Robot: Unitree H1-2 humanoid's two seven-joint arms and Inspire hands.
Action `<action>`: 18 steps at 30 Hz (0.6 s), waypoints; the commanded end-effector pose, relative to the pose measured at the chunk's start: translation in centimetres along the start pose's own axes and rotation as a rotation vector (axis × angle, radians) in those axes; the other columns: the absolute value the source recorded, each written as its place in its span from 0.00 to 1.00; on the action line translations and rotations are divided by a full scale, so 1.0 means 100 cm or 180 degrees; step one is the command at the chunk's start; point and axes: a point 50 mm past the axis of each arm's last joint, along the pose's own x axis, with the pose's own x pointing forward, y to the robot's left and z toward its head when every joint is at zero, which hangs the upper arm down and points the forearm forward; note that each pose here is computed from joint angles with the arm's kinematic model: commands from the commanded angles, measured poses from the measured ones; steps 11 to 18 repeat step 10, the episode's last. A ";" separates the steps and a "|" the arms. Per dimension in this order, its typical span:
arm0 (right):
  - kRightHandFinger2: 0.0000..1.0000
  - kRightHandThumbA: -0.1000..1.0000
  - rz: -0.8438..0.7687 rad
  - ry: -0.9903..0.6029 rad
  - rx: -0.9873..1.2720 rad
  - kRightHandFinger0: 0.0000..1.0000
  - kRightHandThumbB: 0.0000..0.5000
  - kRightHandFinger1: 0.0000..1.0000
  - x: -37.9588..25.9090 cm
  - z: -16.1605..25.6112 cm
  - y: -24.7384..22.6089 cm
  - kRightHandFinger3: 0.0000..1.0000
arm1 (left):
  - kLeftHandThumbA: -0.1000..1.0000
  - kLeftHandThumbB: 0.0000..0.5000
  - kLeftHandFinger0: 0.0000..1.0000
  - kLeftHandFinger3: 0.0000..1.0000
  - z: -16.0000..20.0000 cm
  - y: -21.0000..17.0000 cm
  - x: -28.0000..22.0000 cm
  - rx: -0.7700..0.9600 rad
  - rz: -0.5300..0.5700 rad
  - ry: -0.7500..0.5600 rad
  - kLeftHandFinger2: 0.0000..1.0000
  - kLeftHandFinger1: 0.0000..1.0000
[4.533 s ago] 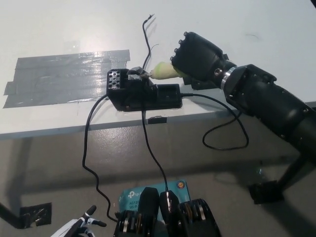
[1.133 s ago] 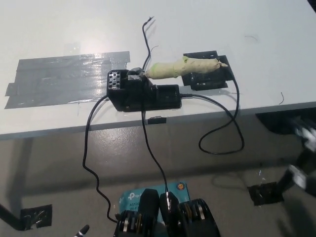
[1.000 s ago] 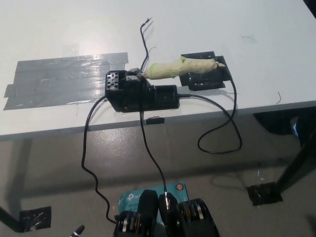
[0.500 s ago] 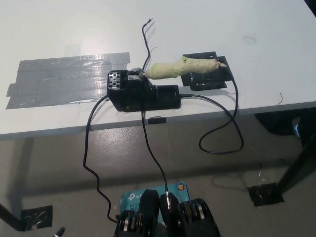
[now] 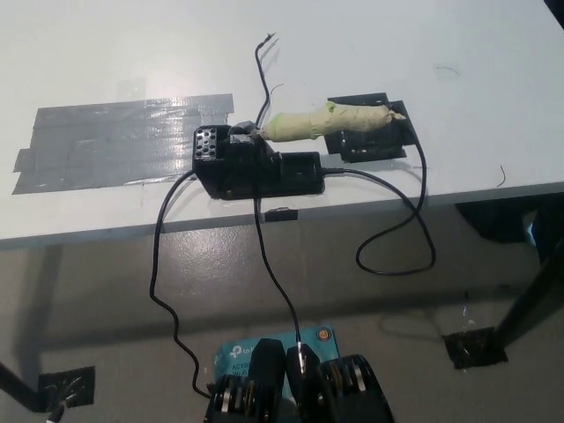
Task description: The robot uses its right hand to grab and lift the soldering gun kept on the middle of the table and puts it in its base
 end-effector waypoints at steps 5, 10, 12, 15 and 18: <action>1.00 0.36 -0.0226 -0.0052 -0.0104 0.53 0.53 0.87 0.022 0.016 -0.007 1.00 | 1.00 1.00 0.00 0.87 0.020 0.022 0.009 0.0136 0.0307 -0.0193 0.48 0.16; 1.00 0.35 -0.0376 0.0014 0.0187 0.37 0.48 0.73 0.031 0.020 -0.011 1.00 | 1.00 1.00 0.00 0.83 0.034 0.017 0.020 0.0114 0.0336 -0.0274 0.45 0.12; 1.00 0.35 -0.0376 0.0014 0.0187 0.37 0.48 0.73 0.031 0.020 -0.011 1.00 | 1.00 1.00 0.00 0.83 0.034 0.017 0.020 0.0114 0.0336 -0.0274 0.45 0.12; 1.00 0.35 -0.0376 0.0014 0.0187 0.37 0.48 0.73 0.031 0.020 -0.011 1.00 | 1.00 1.00 0.00 0.83 0.034 0.017 0.020 0.0114 0.0336 -0.0274 0.45 0.12; 1.00 0.35 -0.0376 0.0014 0.0187 0.37 0.48 0.73 0.031 0.020 -0.011 1.00 | 1.00 1.00 0.00 0.83 0.034 0.017 0.020 0.0114 0.0336 -0.0274 0.45 0.12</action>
